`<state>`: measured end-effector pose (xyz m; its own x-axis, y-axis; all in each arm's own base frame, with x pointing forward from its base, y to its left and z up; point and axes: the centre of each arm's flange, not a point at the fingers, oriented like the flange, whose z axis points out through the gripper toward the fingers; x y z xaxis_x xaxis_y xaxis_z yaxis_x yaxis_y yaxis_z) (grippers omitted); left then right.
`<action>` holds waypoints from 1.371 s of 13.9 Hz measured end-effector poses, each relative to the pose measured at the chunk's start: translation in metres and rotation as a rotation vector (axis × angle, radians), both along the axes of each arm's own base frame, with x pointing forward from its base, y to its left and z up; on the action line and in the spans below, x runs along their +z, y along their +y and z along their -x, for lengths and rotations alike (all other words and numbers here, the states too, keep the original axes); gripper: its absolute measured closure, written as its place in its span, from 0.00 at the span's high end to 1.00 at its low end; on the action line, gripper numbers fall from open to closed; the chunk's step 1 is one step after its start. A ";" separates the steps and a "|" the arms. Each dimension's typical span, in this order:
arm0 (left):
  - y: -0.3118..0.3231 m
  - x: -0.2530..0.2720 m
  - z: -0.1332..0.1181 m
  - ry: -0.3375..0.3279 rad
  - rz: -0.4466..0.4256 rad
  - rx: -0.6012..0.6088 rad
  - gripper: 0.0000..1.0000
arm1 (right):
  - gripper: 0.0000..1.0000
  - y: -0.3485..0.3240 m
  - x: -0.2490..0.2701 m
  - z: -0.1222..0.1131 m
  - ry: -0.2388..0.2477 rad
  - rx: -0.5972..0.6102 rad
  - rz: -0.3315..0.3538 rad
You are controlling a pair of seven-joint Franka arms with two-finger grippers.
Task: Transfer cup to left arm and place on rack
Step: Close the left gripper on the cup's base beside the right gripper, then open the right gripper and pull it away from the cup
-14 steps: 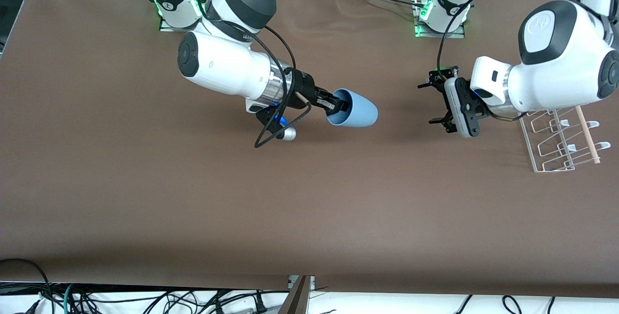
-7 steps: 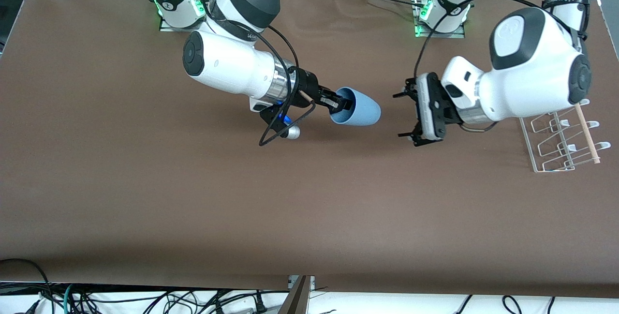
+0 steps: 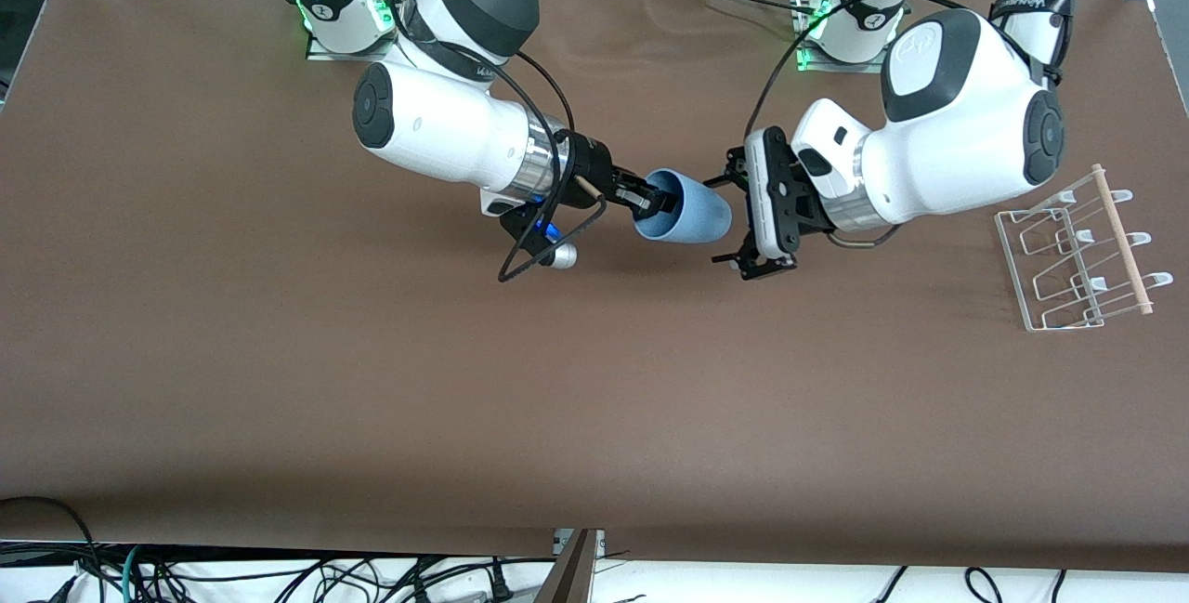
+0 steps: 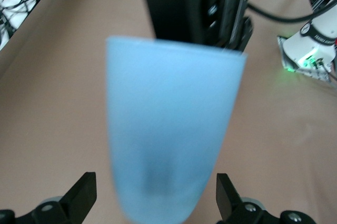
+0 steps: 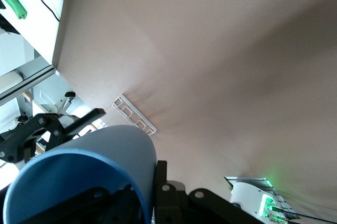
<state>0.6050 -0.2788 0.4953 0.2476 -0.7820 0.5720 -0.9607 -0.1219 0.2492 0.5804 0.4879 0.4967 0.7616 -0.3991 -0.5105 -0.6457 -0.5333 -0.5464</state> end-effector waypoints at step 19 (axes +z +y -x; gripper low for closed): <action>0.002 0.005 0.002 0.032 0.044 -0.028 0.77 | 0.72 -0.060 0.053 -0.031 -0.037 -0.083 -0.007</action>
<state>0.6032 -0.2764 0.5007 0.2447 -0.7634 0.5977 -0.9550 -0.0833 0.2846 0.6117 0.4284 0.5495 0.7446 -0.4581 -0.4855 -0.6667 -0.4754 -0.5740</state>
